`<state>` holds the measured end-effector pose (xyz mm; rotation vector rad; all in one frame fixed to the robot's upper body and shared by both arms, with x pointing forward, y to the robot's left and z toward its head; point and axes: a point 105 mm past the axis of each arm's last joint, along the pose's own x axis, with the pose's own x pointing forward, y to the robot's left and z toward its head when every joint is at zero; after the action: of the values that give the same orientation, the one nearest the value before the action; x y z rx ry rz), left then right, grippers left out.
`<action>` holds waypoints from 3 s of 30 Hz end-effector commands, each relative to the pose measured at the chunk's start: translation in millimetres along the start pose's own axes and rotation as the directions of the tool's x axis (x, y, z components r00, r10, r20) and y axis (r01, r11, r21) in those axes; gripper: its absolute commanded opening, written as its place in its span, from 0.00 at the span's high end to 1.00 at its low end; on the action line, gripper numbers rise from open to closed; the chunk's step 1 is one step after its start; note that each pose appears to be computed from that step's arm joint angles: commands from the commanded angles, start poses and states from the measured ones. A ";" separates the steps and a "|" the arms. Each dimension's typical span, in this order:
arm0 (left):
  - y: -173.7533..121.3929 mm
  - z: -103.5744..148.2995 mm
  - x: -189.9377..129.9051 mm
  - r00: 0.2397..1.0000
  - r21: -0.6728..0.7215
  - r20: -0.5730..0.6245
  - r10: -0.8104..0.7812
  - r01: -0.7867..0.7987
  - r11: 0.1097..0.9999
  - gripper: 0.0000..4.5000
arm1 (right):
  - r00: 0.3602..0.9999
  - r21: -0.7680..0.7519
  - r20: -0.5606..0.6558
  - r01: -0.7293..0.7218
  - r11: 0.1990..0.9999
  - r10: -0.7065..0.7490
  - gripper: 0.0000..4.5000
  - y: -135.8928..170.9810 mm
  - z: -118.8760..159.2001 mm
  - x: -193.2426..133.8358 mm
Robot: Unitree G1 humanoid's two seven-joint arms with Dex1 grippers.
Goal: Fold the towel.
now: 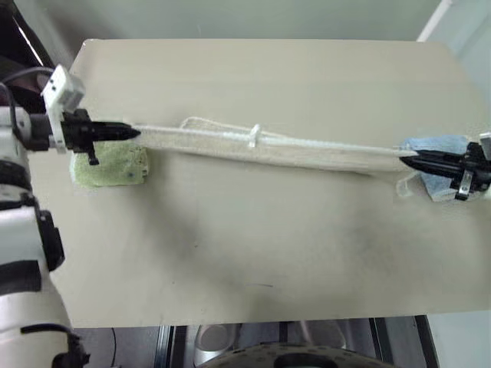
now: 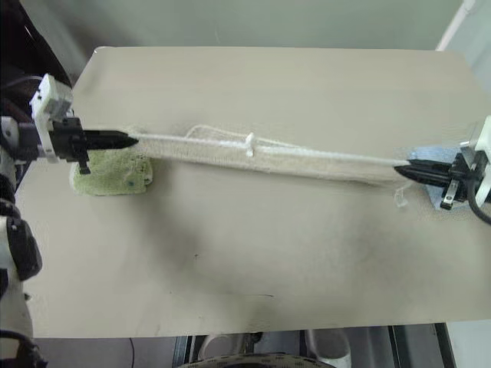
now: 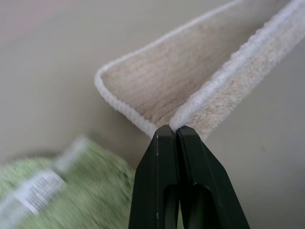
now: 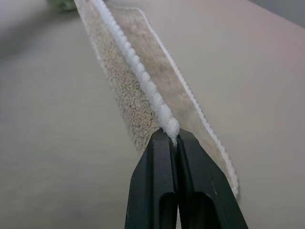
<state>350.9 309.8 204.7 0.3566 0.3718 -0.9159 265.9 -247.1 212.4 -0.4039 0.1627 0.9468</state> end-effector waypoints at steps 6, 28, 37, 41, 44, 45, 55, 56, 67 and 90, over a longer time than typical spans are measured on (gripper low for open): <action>-37.1 -7.9 -37.8 0.992 0.061 -0.074 -0.107 0.111 0.992 0.99 | 0.998 0.062 -0.057 0.040 0.997 -0.037 1.00 54.9 -12.1 -11.1; -65.6 -32.0 -30.0 0.987 -0.085 -0.090 -0.131 0.124 0.989 0.99 | 0.969 0.062 -0.245 0.034 0.997 -0.018 1.00 61.2 -52.3 -11.2; -41.4 -26.8 10.7 0.997 -0.060 0.028 -0.075 0.077 0.995 0.99 | 0.957 0.071 -0.252 0.166 0.984 -0.143 1.00 27.5 -65.3 8.6; -24.2 -27.8 21.1 0.999 -0.046 0.053 0.011 -0.009 0.999 0.99 | 0.957 0.049 -0.251 0.163 0.985 -0.146 1.00 23.3 -69.3 22.6; -21.5 -35.1 22.0 0.999 -0.058 0.046 0.021 -0.018 0.998 0.99 | 0.956 0.020 -0.238 0.182 0.983 -0.172 1.00 14.9 -67.5 33.8; -19.9 -37.7 22.3 0.999 -0.062 0.043 0.032 -0.029 0.998 0.99 | 0.958 0.019 -0.227 0.187 0.982 -0.178 1.00 12.6 -65.4 36.9; -13.6 -55.7 44.8 0.985 -0.038 0.121 0.127 -0.123 0.992 0.99 | 0.951 0.017 -0.196 0.247 0.969 -0.239 1.00 -8.7 -66.5 53.2; -11.1 -51.3 49.2 0.976 -0.026 0.155 0.150 -0.148 0.989 0.99 | 0.951 0.028 -0.194 0.249 0.968 -0.240 1.00 -9.5 -68.2 54.9; -3.2 -33.4 66.5 0.943 0.051 0.254 0.214 -0.234 0.971 0.99 | 0.941 0.042 -0.208 0.283 0.958 -0.268 1.00 -14.1 -81.0 60.4; -5.7 -42.1 62.6 0.969 0.037 0.179 0.169 -0.178 0.983 0.07 | 0.943 0.060 -0.159 0.304 0.951 -0.292 1.00 -19.4 -69.6 61.8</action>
<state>370.7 279.1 126.1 0.3255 0.2001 -0.8060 318.2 -235.5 118.5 -0.4093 0.3270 0.6333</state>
